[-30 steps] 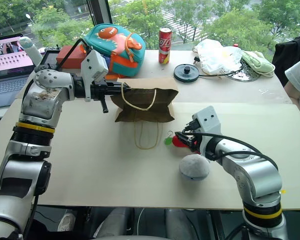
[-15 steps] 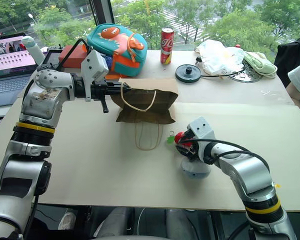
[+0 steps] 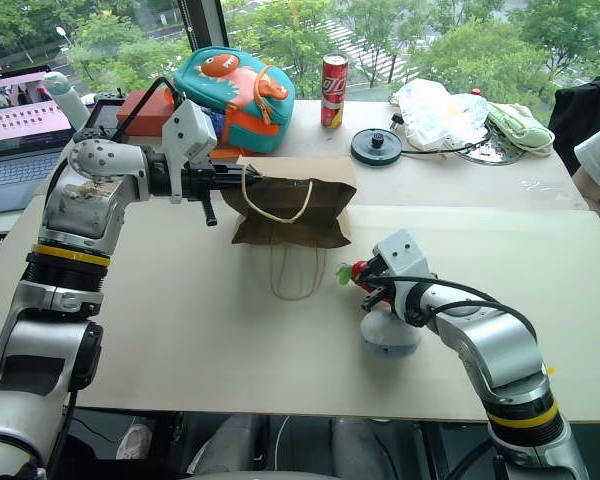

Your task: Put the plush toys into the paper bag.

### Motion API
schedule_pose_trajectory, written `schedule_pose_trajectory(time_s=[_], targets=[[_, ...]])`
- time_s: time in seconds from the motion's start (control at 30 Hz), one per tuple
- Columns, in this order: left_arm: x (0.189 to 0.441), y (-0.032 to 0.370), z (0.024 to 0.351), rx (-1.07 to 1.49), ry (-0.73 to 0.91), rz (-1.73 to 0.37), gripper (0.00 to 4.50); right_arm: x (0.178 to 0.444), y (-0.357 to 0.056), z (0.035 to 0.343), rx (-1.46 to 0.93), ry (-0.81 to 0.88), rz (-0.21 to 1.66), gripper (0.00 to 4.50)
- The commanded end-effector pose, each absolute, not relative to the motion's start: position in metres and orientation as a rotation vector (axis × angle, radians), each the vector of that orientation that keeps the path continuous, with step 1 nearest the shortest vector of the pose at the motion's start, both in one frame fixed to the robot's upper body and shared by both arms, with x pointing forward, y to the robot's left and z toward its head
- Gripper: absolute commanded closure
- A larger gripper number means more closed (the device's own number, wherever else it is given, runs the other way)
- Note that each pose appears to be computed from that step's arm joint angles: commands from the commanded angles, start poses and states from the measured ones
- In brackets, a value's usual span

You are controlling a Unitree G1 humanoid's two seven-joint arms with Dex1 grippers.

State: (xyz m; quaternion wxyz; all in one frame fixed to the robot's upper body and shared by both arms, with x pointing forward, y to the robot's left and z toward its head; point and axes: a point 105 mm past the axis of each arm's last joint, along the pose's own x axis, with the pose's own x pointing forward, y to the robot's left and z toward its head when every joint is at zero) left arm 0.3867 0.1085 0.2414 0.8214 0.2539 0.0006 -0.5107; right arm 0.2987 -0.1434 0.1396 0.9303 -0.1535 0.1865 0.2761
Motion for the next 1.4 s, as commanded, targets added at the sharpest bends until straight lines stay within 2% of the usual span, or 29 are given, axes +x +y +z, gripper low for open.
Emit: schedule_pose_trajectory(time_s=[0.03, 0.2, 0.43, 0.63, 0.8, 0.93, 1.23, 1.37, 1.4], targets=[[0.384, 0.108, 0.257, 0.546, -0.054, -1.083, 4.5, 0.293, -0.138, 0.198, -0.319, 0.169, 0.596, 4.47], [0.385, 0.108, 0.258, 0.527, -0.048, -1.084, 4.5, 0.289, -0.112, 0.228, -0.23, 0.077, 0.661, 4.47], [0.384, 0.107, 0.26, 0.52, -0.048, -1.089, 4.5, 0.289, -0.079, 0.198, -0.211, 0.173, 0.715, 4.47], [0.384, 0.107, 0.261, 0.523, -0.045, -1.092, 4.5, 0.313, -0.071, 0.186, -0.191, 0.194, 0.649, 4.47], [0.383, 0.104, 0.263, 0.522, -0.048, -1.097, 4.5, 0.339, -0.058, 0.185, -0.128, 0.145, 0.559, 4.47], [0.383, 0.104, 0.262, 0.52, -0.047, -1.102, 4.5, 0.357, -0.042, 0.197, 0.024, 0.095, 0.506, 4.47], [0.382, 0.101, 0.26, 0.519, -0.043, -1.113, 4.5, 0.398, -0.035, 0.202, 0.353, 0.128, 0.318, 4.47], [0.382, 0.101, 0.26, 0.518, -0.043, -1.115, 4.5, 0.408, -0.035, 0.194, 0.37, 0.143, 0.274, 4.47], [0.382, 0.101, 0.26, 0.518, -0.043, -1.116, 4.5, 0.409, -0.035, 0.194, 0.372, 0.142, 0.269, 4.07]])
